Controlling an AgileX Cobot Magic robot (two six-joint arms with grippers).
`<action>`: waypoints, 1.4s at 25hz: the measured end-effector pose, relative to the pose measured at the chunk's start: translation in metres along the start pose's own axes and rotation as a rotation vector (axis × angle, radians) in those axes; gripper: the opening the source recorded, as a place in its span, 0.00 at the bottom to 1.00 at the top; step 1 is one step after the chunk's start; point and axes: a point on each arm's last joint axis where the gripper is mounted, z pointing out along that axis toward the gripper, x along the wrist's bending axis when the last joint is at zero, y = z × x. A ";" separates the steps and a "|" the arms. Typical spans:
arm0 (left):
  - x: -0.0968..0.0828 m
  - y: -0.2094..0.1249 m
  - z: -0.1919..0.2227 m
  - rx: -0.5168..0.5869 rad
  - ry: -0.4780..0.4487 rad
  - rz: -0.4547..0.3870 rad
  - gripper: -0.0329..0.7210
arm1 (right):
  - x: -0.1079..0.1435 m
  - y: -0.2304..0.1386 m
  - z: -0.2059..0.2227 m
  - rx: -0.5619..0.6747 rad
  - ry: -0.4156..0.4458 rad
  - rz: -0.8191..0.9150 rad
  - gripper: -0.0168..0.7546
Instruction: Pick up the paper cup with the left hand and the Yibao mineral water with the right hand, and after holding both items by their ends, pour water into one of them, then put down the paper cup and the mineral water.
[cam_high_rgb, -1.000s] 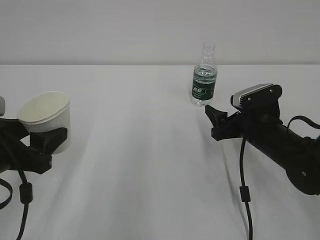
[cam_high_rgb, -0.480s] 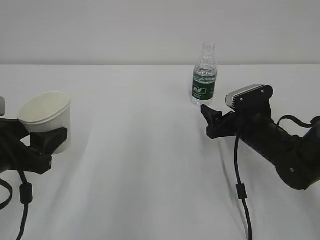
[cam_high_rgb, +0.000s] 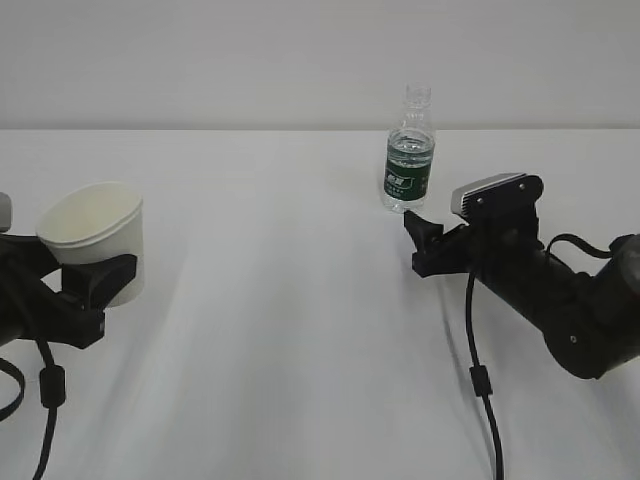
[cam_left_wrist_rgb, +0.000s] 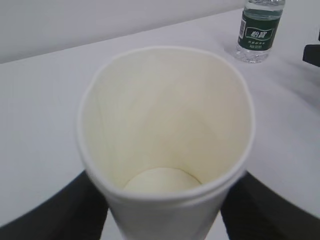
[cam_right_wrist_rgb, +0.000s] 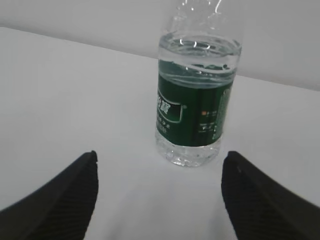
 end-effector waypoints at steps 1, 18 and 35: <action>0.000 0.000 0.000 -0.004 -0.001 0.002 0.67 | 0.000 -0.001 0.001 0.000 -0.003 0.002 0.78; -0.001 0.001 0.000 -0.015 -0.014 0.015 0.67 | -0.004 -0.005 0.026 -0.038 -0.023 0.003 0.78; -0.002 0.003 0.000 -0.035 -0.025 0.027 0.67 | -0.013 0.005 0.041 -0.041 -0.089 0.003 0.79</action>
